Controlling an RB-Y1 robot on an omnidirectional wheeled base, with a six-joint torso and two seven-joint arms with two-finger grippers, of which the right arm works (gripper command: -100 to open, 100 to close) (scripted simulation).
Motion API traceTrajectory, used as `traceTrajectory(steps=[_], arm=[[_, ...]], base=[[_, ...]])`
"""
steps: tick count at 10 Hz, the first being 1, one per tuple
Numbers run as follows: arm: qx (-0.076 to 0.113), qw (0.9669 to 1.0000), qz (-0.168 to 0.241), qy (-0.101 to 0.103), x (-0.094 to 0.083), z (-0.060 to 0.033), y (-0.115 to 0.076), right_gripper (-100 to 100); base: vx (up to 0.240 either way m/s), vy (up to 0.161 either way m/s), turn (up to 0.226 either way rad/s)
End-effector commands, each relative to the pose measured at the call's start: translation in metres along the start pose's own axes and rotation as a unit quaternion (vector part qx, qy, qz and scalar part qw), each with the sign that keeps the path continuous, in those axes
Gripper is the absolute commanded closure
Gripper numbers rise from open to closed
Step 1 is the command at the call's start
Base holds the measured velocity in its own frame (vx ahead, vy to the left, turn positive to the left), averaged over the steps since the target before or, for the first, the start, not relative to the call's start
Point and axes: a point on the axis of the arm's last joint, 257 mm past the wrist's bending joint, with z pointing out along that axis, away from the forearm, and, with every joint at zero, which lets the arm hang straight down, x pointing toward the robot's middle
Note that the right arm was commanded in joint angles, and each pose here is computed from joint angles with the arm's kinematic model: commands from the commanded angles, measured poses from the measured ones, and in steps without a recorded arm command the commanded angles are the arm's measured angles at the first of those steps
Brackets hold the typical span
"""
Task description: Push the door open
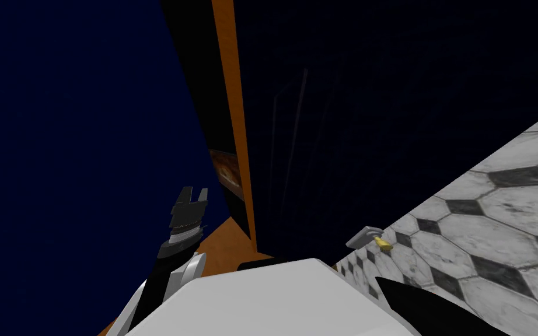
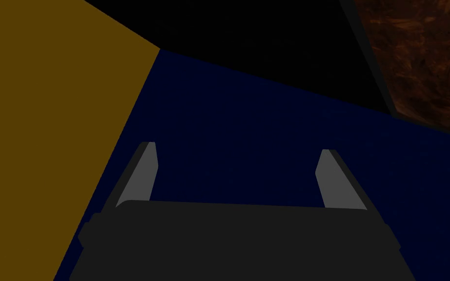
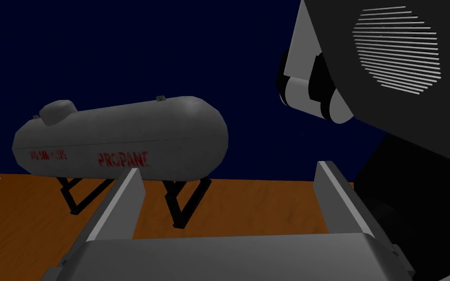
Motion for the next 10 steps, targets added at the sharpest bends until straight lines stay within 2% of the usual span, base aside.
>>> traceTrajectory(steps=[1,6,10], arm=[[0.002,1.0000,-0.006,0.001,-0.008,0.0005,0.003,-100],[0.006,0.9996,-0.028,0.002,-0.036,0.0005,0.018,-100],[0.008,0.9992,-0.040,0.003,-0.051,0.0009,0.027,-100]], base=[[0.102,-0.061,0.259],[0.080,-0.044,0.261],[0.065,-0.047,0.177]])
